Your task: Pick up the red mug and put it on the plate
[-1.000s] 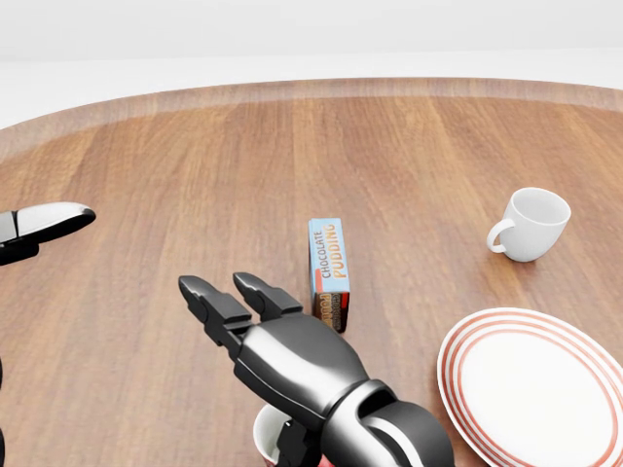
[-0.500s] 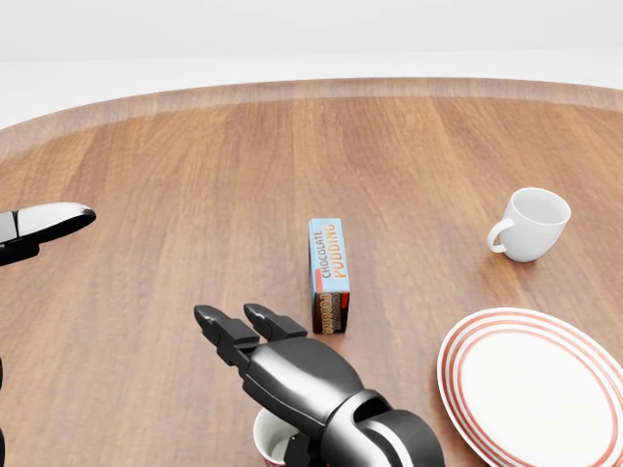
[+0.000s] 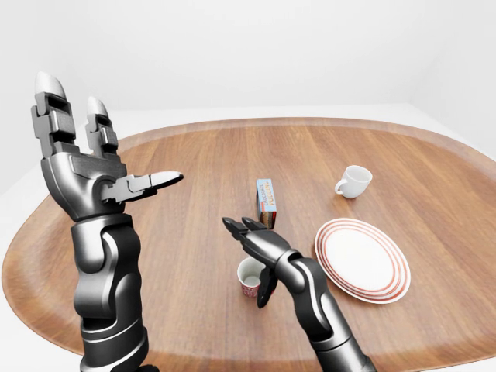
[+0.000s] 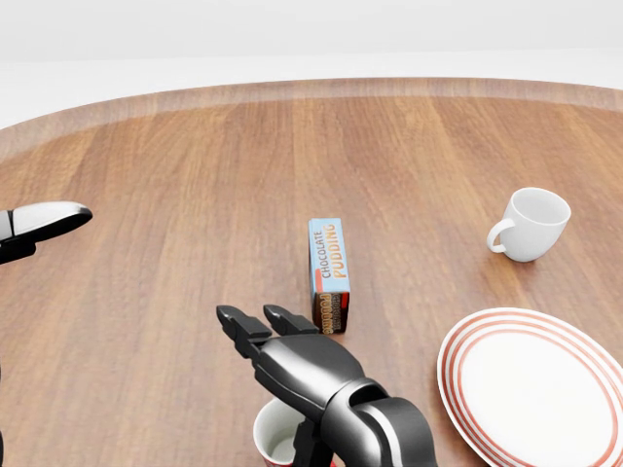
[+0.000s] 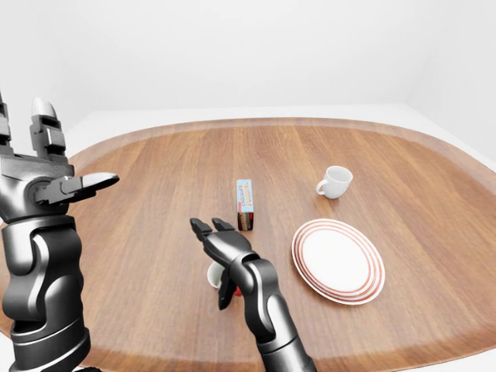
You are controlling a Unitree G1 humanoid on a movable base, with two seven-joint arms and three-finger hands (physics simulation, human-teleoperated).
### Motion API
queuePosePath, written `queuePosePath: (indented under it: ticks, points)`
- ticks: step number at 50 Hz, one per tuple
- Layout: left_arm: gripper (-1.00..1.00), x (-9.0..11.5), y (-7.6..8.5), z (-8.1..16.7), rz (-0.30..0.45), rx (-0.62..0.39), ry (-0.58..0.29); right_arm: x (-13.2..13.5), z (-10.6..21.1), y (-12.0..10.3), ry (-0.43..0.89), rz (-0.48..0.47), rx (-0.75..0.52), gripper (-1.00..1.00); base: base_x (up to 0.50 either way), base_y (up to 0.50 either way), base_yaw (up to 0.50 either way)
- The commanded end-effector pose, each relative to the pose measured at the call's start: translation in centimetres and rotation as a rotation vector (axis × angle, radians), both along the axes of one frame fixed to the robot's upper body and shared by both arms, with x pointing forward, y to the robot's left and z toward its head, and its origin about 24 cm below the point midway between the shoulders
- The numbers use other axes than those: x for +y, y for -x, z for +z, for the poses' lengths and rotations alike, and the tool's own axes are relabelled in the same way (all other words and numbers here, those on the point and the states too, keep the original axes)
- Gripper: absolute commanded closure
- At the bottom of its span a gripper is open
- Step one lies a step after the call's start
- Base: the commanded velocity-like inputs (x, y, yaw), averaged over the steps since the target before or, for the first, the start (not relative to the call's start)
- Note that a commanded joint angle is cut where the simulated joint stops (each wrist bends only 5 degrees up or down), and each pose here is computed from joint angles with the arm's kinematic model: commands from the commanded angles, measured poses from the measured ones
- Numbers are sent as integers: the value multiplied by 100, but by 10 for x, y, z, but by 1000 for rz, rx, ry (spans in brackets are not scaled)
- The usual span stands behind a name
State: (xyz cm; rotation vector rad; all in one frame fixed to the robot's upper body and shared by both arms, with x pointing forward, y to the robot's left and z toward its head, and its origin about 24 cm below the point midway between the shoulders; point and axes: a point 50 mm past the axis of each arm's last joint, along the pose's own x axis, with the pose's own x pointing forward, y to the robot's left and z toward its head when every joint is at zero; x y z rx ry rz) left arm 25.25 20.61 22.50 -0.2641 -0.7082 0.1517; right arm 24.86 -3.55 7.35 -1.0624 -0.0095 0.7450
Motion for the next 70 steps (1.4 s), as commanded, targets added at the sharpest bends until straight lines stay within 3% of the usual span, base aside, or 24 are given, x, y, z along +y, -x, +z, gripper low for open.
queuePosePath:
  ticks: [1, 25, 70]
  points:
    - [-98, -1, 0, 1, -4, -3, 3, -2, -8, -10, 18, -29, 20, -100, 0, 0, 0]
    - [-98, 0, -2, -1, -4, 6, 3, 10, -39, -7, 6, -70, 42, -100, 0, 0, 0]
    - [-98, 1, -4, -7, -1, 33, 2, -8, -103, -8, 135, -168, 178, -98, 0, 0, 0]
